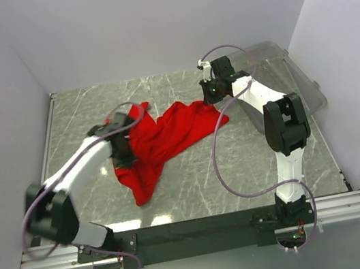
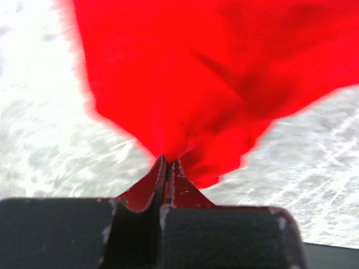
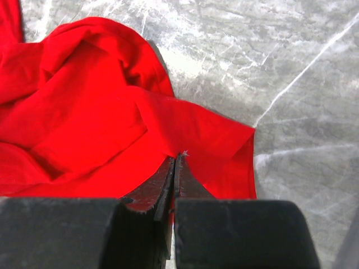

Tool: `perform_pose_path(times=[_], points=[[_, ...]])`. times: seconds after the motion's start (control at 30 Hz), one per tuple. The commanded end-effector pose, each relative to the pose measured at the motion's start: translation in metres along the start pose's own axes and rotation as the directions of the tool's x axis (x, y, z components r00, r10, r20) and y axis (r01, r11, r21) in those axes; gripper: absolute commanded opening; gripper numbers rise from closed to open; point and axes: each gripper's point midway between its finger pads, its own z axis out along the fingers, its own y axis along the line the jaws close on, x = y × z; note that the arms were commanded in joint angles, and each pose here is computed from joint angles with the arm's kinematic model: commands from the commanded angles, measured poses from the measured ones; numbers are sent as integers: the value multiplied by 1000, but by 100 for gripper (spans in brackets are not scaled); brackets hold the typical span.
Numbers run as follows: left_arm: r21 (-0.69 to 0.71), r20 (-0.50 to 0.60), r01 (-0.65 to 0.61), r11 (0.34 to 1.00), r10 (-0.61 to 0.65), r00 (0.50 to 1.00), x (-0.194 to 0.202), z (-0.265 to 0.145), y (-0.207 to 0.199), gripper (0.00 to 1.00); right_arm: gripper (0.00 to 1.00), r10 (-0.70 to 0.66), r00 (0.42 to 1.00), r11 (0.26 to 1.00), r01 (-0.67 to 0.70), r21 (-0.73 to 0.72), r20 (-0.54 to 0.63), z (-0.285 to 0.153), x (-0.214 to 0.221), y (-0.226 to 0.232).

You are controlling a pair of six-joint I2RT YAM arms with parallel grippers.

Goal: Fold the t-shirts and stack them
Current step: Flatten the tshirt out

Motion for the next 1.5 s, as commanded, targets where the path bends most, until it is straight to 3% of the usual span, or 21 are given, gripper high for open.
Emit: perform_pose_path(times=[0.0,0.07,0.13,0.17,0.2,0.3,0.4,0.5,0.67,0.77,1.1,1.47], points=[[35,52,200,979,-202,978,3,-15,43,1,0,-11,995,1000,10,13,100,-26,-29,-1],[83,3,326,942,-328,945,15,0,63,4,0,-8,995,1000,8,6,100,-25,-28,0],[100,-12,403,910,-403,915,23,8,78,25,0,-1,995,1000,2,-4,96,-23,-26,1],[111,-25,414,903,-414,910,25,9,78,25,0,0,995,1000,0,-7,96,-23,-26,2],[121,-27,423,898,-423,905,25,9,78,42,0,1,996,1000,0,-13,94,-23,-25,3],[163,10,431,888,-438,899,12,-1,74,60,0,0,995,1000,1,-18,97,-24,-27,5],[237,93,415,879,-445,890,-16,-29,69,66,0,-6,995,1000,8,-15,99,-26,-27,5],[383,142,367,848,-447,883,-39,-59,49,66,0,-7,995,1000,9,-15,103,-27,-27,5],[587,-118,403,702,-418,901,-19,-54,-5,59,0,5,995,1000,-2,-23,99,-26,-25,6],[598,-150,432,674,-436,887,-15,-46,-9,58,0,4,995,1000,-2,-23,100,-27,-24,6],[525,-245,517,676,-462,853,12,-15,-7,49,0,13,995,1000,-11,-19,94,-24,-23,5],[379,-263,504,776,-432,863,38,11,5,49,0,17,996,1000,-16,-18,90,-22,-23,4]])
